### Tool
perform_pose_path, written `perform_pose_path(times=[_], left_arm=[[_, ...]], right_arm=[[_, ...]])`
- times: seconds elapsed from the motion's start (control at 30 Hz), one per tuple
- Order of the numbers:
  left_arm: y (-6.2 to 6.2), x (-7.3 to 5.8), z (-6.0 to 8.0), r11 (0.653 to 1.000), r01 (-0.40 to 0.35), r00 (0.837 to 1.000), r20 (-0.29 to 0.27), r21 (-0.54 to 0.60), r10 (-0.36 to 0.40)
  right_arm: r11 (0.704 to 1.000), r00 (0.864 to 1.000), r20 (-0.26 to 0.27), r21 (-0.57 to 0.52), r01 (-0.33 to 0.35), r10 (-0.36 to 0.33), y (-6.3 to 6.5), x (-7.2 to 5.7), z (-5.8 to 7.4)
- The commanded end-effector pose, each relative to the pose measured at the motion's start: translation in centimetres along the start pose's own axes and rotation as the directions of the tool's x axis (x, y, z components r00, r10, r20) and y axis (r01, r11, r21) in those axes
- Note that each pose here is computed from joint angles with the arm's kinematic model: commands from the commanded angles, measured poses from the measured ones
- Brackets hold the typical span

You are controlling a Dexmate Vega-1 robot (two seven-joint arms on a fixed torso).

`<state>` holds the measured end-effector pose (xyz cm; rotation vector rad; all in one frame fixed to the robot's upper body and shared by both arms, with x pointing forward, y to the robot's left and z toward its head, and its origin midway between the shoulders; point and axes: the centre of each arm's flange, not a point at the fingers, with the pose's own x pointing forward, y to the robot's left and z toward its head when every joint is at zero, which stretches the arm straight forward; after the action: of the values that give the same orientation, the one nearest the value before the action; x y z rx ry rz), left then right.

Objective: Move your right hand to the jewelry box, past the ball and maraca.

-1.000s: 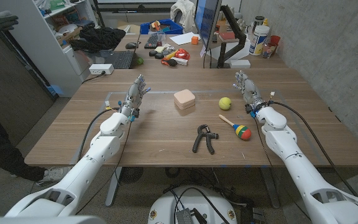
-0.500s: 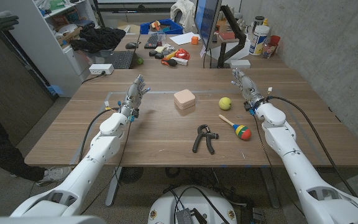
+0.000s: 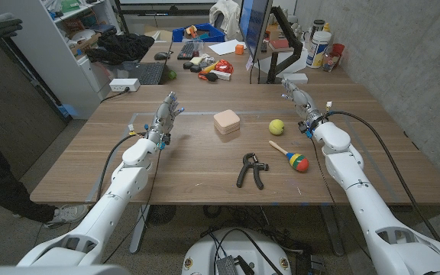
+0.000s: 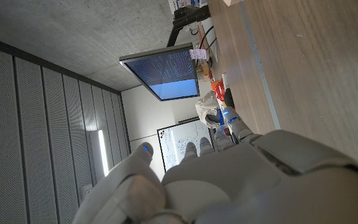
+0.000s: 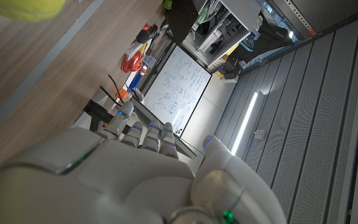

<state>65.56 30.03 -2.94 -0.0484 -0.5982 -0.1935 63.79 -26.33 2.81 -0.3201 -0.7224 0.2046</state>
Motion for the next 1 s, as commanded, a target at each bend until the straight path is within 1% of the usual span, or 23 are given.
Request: perform_pose_path(times=[0.03, 0.4, 0.77, 1.0], left_arm=[[-0.1, -0.2, 0.1, 1.0, -0.001, 1.0, 0.001, 0.001, 0.001], [-0.1, -0.4, 0.2, 1.0, -0.004, 1.0, 0.0, 0.004, 0.004], [-0.4, -0.4, 0.2, 1.0, -0.002, 1.0, -0.001, 0.006, 0.002], [-0.4, -0.5, 0.3, 1.0, -0.002, 1.0, 0.001, 0.007, 0.002]], right_arm=[[0.993, 0.999, 0.043, -0.111, -0.027, 0.032, 0.5, 0.2, 1.6], [0.983, 0.996, 0.065, -0.18, -0.042, 0.055, 0.8, 0.2, 2.5], [0.954, 0.991, 0.1, -0.296, -0.053, 0.086, 1.1, 0.2, 4.1], [0.939, 0.987, 0.116, -0.339, -0.065, 0.11, 1.5, 0.2, 4.9]])
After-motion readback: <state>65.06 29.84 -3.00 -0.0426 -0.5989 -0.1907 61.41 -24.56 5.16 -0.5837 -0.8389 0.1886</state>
